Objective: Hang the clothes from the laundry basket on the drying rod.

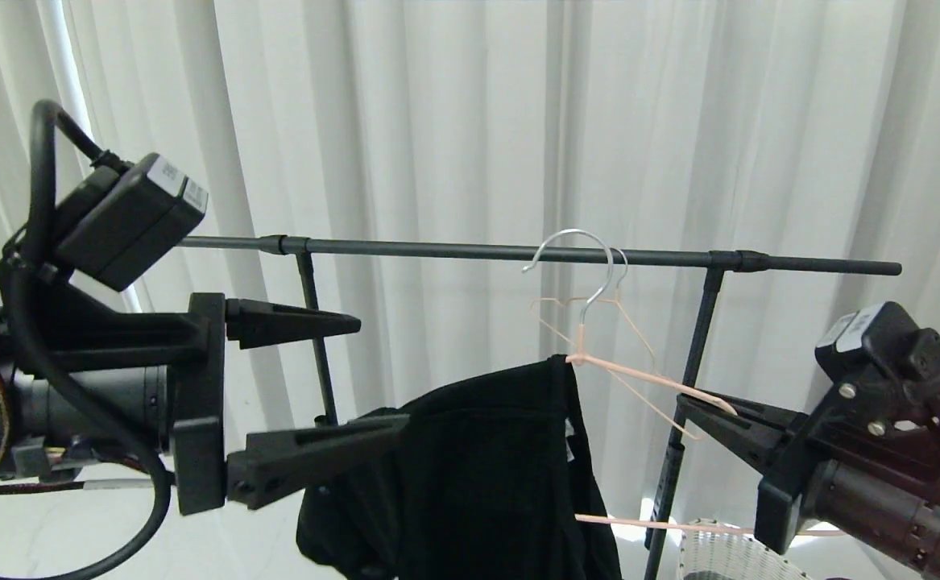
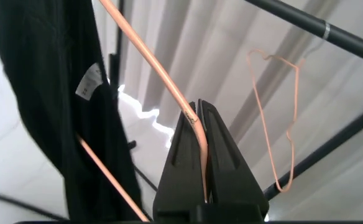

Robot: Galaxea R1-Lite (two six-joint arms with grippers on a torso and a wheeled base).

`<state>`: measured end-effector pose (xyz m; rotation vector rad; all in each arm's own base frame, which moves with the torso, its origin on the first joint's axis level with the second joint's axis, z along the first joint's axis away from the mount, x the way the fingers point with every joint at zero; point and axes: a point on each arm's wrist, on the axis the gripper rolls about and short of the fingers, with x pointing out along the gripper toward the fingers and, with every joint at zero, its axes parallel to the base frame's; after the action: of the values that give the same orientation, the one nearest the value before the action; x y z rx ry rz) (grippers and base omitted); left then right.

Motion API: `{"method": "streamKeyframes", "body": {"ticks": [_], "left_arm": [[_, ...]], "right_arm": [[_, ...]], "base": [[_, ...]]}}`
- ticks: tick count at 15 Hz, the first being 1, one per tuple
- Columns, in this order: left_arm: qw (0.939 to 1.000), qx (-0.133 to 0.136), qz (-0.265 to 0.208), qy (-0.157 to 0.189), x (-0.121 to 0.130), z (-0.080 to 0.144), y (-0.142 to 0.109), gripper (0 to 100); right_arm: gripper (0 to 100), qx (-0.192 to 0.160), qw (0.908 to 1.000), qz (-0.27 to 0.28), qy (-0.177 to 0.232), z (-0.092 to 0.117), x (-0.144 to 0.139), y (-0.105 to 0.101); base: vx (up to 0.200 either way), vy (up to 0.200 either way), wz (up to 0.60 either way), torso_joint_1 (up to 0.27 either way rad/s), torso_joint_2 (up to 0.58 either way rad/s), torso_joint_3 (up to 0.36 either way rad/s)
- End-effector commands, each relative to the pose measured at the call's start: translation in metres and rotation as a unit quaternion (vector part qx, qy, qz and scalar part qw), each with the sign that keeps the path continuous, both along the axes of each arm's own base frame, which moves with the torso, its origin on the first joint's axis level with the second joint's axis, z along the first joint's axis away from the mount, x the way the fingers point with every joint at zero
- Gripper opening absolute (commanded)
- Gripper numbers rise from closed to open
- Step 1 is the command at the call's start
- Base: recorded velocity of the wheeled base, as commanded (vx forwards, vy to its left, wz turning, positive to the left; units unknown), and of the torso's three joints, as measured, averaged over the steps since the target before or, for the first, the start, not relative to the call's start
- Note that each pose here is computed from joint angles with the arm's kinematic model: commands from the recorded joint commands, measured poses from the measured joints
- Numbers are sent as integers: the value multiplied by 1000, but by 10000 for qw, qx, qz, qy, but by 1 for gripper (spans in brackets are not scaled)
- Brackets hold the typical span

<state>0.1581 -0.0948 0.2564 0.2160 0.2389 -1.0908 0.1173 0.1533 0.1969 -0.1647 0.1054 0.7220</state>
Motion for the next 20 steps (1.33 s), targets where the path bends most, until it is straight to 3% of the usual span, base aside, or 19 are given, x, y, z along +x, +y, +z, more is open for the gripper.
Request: {"method": "streamKeyframes", "body": {"ticks": [1, 6, 9, 17, 20], "left_arm": [[9996, 59, -244, 112, -5, -12, 1, 100], [9956, 135, -864, 350, -15, -25, -12, 100], [9945, 208, -918, 468, -12, -31, -17, 100], [9944, 228, -941, 435, -5, -29, -22, 100], [9930, 435, -1086, 174, -3, -35, -23, 100]], "right_arm": [[0, 70, 9998, 186, -72, 2, -11, -6], [0, 73, 9983, 564, -90, 2, -23, 2], [0, 91, 9958, 880, -255, 11, -31, 12], [0, 218, 9934, 1076, -331, 25, -28, 35], [0, 224, 9935, 1068, -335, 25, -28, 35]], "base": [[0, 0, 0, 0, 0, 0], [0, 0, 0, 0, 0, 0], [0, 0, 0, 0, 0, 0], [0, 0, 0, 0, 0, 0], [0, 0, 0, 0, 0, 0]]}}
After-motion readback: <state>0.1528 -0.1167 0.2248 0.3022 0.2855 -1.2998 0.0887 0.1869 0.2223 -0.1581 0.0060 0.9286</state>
